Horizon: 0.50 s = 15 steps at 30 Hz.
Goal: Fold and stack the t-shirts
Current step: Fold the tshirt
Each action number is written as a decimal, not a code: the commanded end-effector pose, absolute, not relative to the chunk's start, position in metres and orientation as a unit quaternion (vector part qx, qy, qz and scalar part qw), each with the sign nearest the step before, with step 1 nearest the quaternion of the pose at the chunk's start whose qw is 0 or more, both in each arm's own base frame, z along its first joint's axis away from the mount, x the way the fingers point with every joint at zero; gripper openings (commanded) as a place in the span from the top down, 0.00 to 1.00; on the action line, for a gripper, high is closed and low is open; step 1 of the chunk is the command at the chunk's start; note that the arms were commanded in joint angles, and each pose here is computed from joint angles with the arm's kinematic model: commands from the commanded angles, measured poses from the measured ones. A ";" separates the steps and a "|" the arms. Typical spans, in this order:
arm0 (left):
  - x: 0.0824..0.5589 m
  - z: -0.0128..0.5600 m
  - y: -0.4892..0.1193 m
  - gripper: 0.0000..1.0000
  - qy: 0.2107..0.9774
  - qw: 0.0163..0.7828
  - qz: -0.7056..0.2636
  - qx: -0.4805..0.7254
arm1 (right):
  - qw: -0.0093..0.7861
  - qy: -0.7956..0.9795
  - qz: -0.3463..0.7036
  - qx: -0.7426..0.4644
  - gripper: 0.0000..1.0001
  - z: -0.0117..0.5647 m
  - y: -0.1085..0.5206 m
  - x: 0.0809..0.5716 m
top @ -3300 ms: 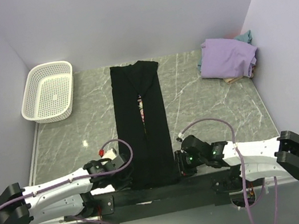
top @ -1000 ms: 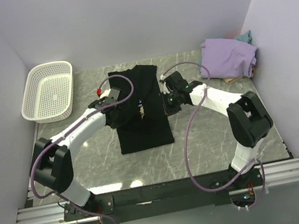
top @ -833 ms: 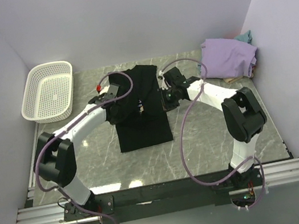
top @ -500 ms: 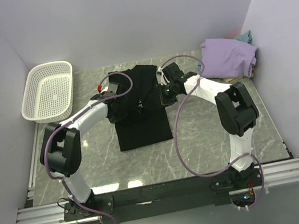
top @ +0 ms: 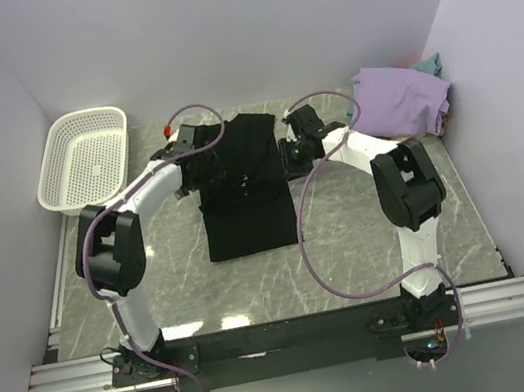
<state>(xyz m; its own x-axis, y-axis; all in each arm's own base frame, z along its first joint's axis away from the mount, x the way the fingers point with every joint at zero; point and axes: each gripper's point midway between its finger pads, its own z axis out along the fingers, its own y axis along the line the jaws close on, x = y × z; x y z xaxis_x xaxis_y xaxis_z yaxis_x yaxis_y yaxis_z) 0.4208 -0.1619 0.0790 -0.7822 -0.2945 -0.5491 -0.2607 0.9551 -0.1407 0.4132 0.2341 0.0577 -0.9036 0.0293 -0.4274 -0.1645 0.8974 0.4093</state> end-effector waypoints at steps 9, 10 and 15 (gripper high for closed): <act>0.392 0.144 -0.182 0.03 0.924 0.326 -0.157 -0.128 | 0.269 0.910 0.306 -0.076 0.58 0.133 0.249 0.403; 0.385 0.139 -0.185 0.03 0.926 0.314 -0.170 -0.127 | 0.255 0.909 0.320 -0.084 0.58 0.132 0.255 0.395; 0.343 0.100 -0.192 0.04 0.944 0.259 -0.171 -0.110 | 0.220 0.917 0.320 -0.093 0.58 0.111 0.263 0.370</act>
